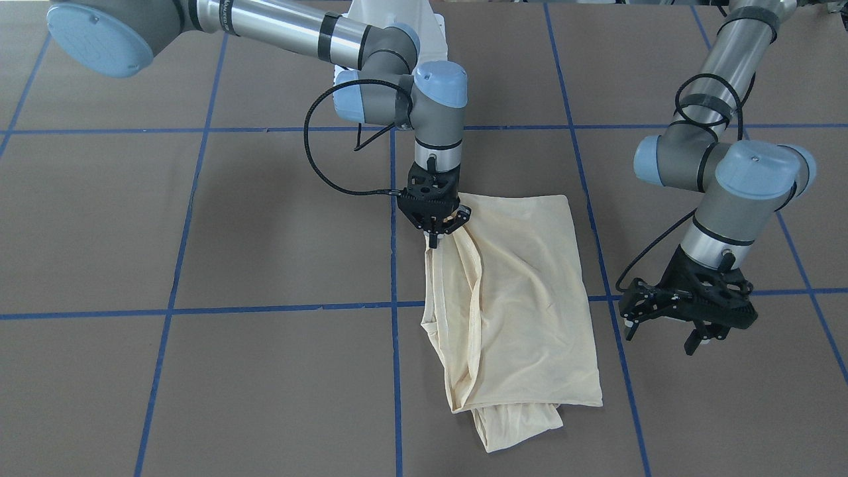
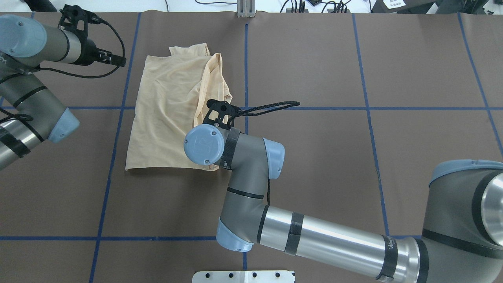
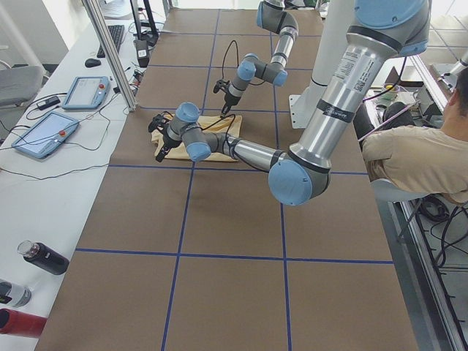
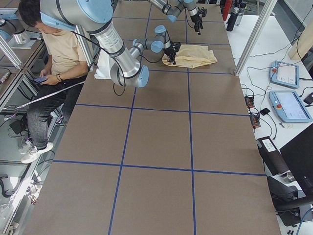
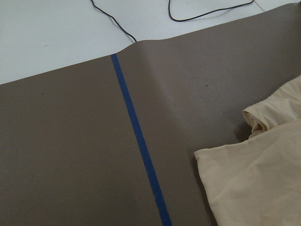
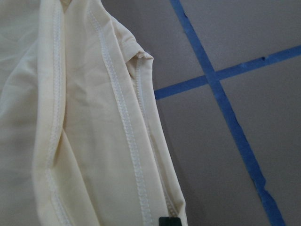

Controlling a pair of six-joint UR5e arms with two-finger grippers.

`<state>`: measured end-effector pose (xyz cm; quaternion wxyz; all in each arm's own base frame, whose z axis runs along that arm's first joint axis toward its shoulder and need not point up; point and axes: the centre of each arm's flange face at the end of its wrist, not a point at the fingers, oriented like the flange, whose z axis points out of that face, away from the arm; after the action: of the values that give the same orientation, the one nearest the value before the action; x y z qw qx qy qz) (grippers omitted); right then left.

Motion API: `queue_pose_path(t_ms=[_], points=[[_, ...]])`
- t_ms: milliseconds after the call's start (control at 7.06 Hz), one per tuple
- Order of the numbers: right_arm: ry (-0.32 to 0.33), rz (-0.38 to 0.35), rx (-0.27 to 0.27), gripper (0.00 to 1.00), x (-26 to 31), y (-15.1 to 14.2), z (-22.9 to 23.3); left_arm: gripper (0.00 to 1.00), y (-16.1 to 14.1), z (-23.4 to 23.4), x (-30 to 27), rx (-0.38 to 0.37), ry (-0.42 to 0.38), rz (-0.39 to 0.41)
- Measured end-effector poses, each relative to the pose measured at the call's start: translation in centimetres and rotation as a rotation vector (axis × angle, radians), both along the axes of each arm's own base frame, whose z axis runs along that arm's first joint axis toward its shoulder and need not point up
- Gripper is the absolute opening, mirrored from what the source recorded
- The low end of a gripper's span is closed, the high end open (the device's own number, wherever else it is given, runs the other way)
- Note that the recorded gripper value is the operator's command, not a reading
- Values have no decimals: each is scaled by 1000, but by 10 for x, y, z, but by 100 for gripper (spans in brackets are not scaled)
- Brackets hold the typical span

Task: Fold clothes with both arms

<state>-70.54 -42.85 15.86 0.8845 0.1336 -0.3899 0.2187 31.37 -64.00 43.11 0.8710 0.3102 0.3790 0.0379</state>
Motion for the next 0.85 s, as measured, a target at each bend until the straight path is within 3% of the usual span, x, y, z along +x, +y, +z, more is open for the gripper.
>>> queue_pose_path(t_ms=[283,850], points=[[3,-34,25,0,27,11,13,100,0,-1,0,1,2,-1],[15,-105,69,0,144,63,85,100,2,-8,-1,-15,29,-21]])
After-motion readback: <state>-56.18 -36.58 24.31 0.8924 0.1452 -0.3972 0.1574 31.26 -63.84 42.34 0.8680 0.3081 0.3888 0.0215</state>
